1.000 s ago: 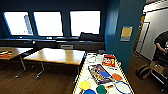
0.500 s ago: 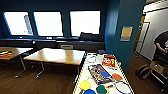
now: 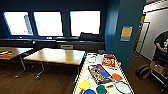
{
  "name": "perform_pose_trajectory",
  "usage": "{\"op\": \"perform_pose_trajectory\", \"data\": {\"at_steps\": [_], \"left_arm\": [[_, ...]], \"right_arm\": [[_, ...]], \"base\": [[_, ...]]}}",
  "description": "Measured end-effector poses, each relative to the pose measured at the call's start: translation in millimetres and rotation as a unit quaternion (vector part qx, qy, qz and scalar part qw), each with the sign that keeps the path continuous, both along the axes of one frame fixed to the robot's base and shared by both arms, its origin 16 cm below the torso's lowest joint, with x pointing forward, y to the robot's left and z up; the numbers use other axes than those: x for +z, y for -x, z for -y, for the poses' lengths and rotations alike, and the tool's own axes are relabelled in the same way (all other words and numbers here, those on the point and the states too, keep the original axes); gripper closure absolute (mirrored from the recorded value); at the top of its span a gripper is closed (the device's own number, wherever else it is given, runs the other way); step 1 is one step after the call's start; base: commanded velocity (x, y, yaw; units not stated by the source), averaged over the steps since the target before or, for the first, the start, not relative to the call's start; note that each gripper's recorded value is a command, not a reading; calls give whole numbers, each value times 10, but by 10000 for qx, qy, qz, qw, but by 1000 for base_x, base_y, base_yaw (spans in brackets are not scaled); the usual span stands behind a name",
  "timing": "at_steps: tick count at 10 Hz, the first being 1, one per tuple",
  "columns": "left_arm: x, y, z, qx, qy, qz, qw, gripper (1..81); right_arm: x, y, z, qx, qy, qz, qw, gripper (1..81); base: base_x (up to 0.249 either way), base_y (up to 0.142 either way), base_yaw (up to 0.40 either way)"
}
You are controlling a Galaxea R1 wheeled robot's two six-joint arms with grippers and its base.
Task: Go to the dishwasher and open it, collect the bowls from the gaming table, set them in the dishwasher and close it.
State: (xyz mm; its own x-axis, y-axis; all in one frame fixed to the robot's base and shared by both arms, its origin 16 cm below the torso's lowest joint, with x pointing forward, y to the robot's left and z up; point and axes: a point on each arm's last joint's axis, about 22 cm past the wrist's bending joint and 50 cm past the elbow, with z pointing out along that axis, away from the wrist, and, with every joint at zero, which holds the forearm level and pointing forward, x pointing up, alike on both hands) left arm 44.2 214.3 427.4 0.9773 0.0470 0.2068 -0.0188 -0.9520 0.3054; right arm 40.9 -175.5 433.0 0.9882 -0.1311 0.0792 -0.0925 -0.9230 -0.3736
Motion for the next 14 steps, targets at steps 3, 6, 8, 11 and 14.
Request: {"op": "perform_pose_trajectory", "data": {"at_steps": [3, 6, 8, 11, 14], "left_arm": [[138, -68, -36, 16, 332, 71, 9994, 10], [294, -96, -296, 50, 477, 105, 9988, 10], [508, -161, -283, 87, 794, 190, 9966, 10], [854, -261, -635, 165, 957, 314, 9948, 10], [1174, -286, -753, 212, 1174, 382, 9921, 10]], "right_arm": [[122, -22, 175, 2, -187, 26, 9998, 10], [367, -87, 252, 22, -524, 99, 9986, 10], [572, -106, 430, 19, -670, 145, 9976, 10], [915, -127, 555, -19, -917, 236, 9955, 10], [1253, -169, 774, -97, -1005, 371, 9942, 10]], "base": [[0, 0, 0], [0, 0, 0], [0, 0, 0], [0, 0, 0], [0, 0, 0]]}}
